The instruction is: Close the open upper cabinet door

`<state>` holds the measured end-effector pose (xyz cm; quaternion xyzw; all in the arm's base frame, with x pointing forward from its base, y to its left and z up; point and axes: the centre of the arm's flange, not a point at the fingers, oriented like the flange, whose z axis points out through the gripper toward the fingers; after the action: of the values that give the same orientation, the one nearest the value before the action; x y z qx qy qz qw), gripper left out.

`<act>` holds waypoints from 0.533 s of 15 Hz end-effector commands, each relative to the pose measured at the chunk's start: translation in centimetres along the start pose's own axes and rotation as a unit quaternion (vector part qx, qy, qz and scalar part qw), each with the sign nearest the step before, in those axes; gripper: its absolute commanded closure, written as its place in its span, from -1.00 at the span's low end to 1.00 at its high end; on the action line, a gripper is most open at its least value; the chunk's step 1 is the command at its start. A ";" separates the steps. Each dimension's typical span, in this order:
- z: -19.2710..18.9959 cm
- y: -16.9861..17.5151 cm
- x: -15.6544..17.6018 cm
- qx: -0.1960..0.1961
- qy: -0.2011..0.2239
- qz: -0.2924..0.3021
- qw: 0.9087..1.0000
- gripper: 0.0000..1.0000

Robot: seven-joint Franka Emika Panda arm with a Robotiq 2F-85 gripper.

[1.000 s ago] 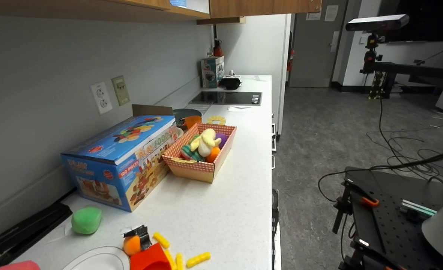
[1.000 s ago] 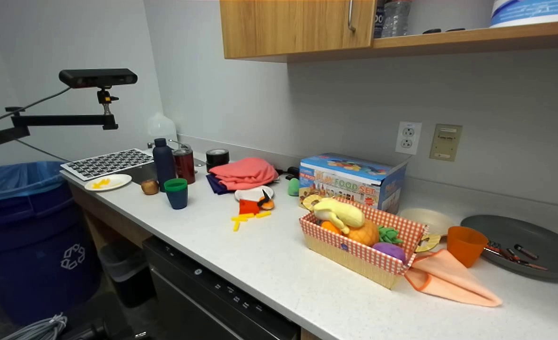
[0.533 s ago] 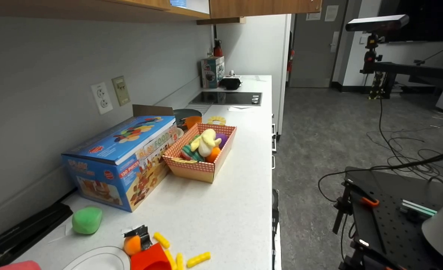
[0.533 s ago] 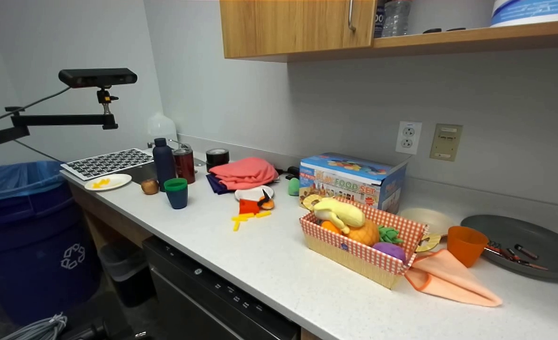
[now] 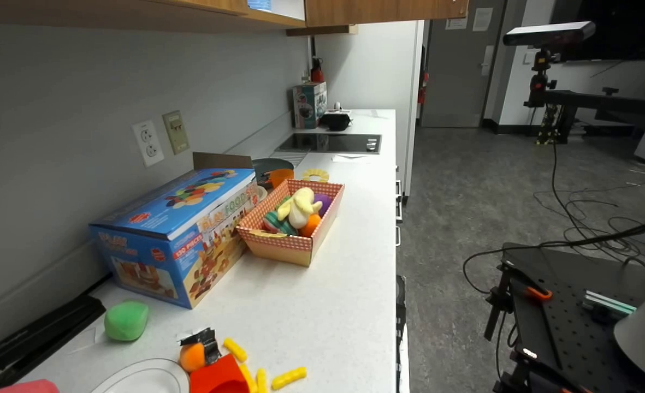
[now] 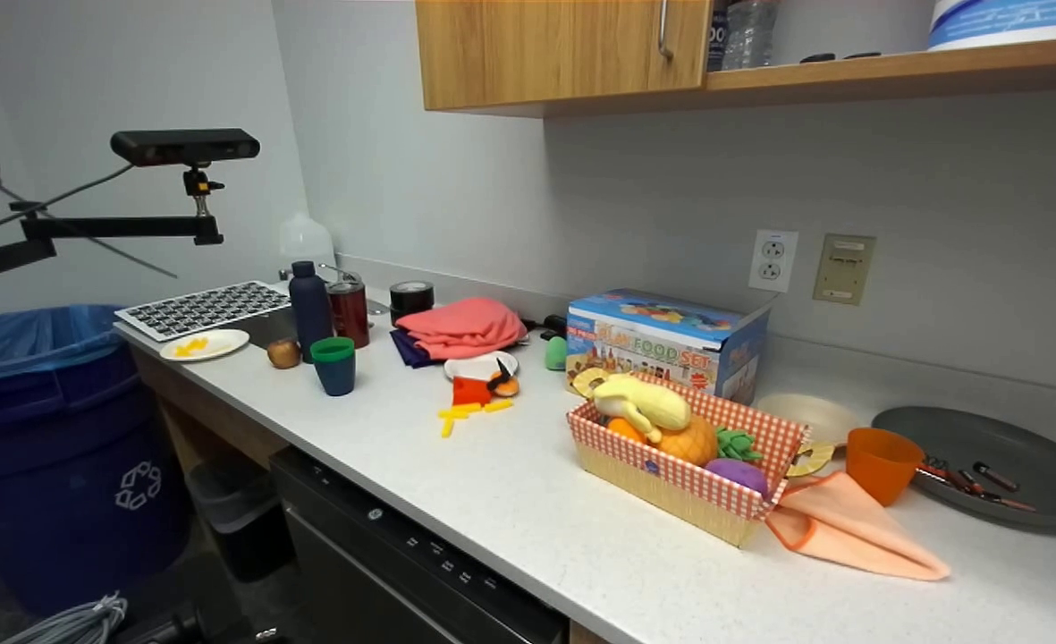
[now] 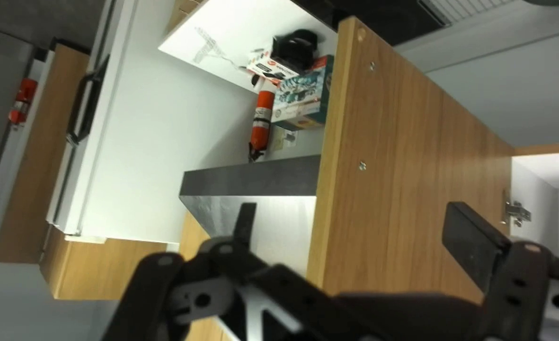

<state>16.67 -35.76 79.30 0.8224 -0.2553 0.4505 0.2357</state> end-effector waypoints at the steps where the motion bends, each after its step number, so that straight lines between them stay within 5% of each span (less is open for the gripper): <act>1: 1.5 0.0 5.0 0.077 0.027 -0.036 0.996 -1.00; 3: 2.8 -0.7 6.7 0.097 0.041 -0.039 0.994 -1.00; 5: 3.8 -0.7 7.7 0.055 0.046 -0.029 0.997 -1.00; 6: 2.4 -1.9 5.1 0.078 0.038 -0.032 0.996 -1.00; 8: 3.3 -1.7 6.0 0.063 0.039 -0.034 0.997 -1.00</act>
<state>22.64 -37.79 82.60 0.8253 -0.1894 0.4894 0.2088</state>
